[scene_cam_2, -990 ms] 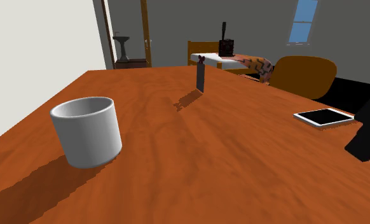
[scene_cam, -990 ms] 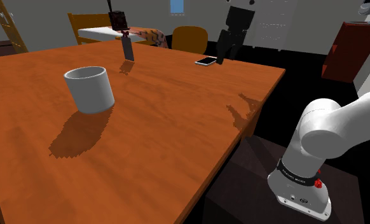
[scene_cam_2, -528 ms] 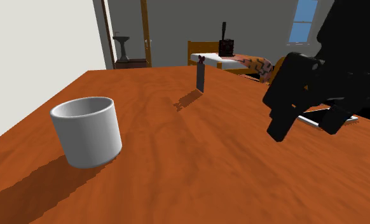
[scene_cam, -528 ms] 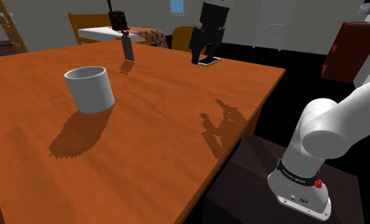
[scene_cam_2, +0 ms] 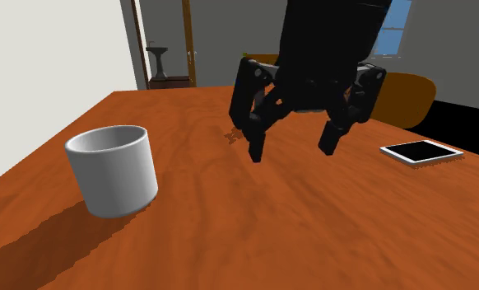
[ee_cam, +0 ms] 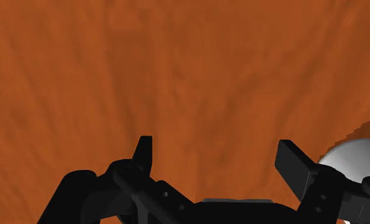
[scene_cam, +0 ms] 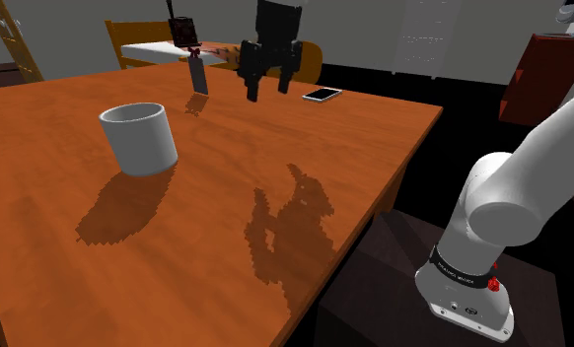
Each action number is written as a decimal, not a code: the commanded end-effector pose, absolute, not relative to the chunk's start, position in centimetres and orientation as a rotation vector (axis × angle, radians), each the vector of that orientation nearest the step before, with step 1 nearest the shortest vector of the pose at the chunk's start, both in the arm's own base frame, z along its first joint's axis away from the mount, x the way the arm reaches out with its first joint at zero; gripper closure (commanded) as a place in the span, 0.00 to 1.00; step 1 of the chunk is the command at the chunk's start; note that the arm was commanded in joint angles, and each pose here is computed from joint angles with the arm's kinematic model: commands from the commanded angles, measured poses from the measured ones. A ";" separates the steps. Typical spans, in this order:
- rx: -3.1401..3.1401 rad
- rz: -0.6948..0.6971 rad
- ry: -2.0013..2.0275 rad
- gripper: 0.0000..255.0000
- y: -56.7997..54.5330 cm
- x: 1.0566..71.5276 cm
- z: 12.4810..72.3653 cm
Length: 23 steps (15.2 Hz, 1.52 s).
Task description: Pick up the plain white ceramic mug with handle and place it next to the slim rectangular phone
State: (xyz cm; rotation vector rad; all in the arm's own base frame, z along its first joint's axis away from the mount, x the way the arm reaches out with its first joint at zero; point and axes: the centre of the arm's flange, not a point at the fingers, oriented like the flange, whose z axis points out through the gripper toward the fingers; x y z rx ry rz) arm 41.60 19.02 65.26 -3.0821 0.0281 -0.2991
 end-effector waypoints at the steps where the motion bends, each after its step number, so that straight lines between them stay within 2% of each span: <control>1: -3.082 -0.301 0.027 0.00 21.4 42.9 65.2; 14: -3.091 -0.315 0.014 0.00 36.0 52.0 66.1; 23: -3.091 -0.316 0.013 0.00 36.7 53.2 62.2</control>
